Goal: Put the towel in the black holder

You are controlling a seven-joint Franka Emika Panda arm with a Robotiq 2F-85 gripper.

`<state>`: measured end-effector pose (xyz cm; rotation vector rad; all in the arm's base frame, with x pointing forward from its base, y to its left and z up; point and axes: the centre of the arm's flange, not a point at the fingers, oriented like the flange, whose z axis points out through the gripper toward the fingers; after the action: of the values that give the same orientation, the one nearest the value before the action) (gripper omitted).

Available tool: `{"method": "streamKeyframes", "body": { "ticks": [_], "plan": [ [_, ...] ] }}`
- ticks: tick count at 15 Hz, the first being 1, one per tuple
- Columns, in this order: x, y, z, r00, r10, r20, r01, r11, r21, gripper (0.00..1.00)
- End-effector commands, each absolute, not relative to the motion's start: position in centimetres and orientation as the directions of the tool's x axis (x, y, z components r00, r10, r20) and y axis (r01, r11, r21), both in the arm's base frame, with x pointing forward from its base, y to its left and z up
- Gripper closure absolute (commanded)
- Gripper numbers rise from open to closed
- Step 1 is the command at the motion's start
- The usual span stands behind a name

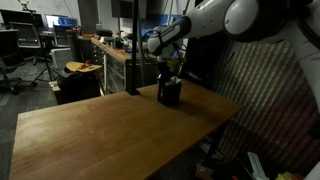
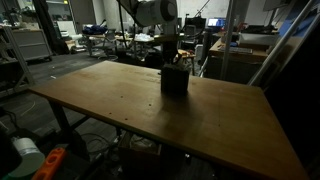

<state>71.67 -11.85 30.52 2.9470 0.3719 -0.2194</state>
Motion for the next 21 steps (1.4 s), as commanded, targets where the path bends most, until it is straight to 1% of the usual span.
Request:
{"method": "streamKeyframes", "body": {
  "ticks": [1, 4, 5, 8, 11, 13, 14, 15, 16, 21],
  "plan": [
    [72.8, -12.3, 28.1, 0.967, 0.203, -0.153, 0.222, -0.968, 0.114, 0.98],
    [72.7, -12.4, 27.5, 0.969, 0.192, -0.156, 0.210, -0.971, 0.112, 0.98],
    [72.6, -12.5, 27.8, 0.971, 0.184, -0.152, 0.201, -0.974, 0.105, 0.74],
    [72.1, -12.9, 30.0, 0.977, 0.169, -0.128, 0.183, -0.978, 0.100, 0.54],
    [71.7, -13.2, 32.0, 0.982, 0.155, -0.112, 0.167, -0.980, 0.105, 0.30],
    [71.6, -13.0, 33.6, 0.982, 0.158, -0.100, 0.168, -0.980, 0.107, 0.16],
    [71.6, -12.8, 34.4, 0.982, 0.162, -0.092, 0.172, -0.979, 0.110, 0.08],
    [71.7, -12.6, 35.4, 0.983, 0.166, -0.082, 0.174, -0.979, 0.105, 0.02],
    [71.8, -12.2, 36.4, 0.983, 0.171, -0.068, 0.177, -0.978, 0.107, 0.00],
    [72.6, -12.3, 39.4, 0.984, 0.174, -0.026, 0.176, -0.974, 0.144, 0.00]
  ]
}}
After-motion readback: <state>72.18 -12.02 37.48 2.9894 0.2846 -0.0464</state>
